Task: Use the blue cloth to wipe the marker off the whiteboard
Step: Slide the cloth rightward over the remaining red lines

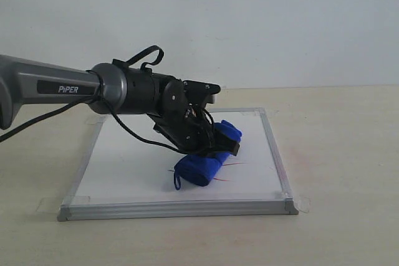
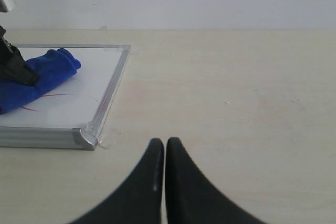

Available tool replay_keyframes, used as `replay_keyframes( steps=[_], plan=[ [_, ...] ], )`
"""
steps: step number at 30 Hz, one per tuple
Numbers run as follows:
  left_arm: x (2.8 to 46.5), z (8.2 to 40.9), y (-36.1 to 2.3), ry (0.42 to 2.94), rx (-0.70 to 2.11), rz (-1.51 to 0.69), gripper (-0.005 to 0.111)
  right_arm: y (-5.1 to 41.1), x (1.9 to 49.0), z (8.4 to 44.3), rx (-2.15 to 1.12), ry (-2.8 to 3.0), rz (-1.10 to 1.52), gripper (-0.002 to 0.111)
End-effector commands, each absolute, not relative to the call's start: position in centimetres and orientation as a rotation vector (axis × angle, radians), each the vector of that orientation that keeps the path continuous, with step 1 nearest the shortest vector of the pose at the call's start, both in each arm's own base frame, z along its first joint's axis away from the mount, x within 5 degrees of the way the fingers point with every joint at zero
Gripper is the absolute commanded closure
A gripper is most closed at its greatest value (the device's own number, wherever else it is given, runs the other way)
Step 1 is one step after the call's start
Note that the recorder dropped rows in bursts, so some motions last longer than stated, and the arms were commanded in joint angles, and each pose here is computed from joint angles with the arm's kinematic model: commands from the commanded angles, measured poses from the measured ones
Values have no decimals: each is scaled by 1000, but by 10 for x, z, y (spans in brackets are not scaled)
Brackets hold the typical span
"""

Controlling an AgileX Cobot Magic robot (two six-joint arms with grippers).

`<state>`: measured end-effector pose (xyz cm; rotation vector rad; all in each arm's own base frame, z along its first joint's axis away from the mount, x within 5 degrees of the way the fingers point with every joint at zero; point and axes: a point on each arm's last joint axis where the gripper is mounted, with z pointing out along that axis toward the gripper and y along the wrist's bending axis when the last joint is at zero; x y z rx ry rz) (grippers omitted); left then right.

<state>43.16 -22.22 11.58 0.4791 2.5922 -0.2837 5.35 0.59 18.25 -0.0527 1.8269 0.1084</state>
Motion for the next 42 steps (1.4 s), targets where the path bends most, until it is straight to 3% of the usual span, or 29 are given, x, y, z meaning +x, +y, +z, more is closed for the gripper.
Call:
replay_keyframes(
  steps=[1, 12, 22, 33, 42],
  plan=[
    [422, 99, -215, 2724, 520, -241, 103, 6, 53, 183, -59, 1817, 107, 107],
    [434, 95, -139, 2951, 327, -165, 103, 6, 53, 183, -59, 1817, 107, 107],
    [421, 102, -112, 2995, 289, -117, 103, 6, 53, 183, -59, 1817, 107, 107],
    [404, 91, -113, 2967, 201, -193, 103, 6, 53, 183, -59, 1817, 107, 107],
    [388, 86, -181, 2924, 342, -420, 103, 6, 53, 183, -59, 1817, 107, 107]
  ],
)
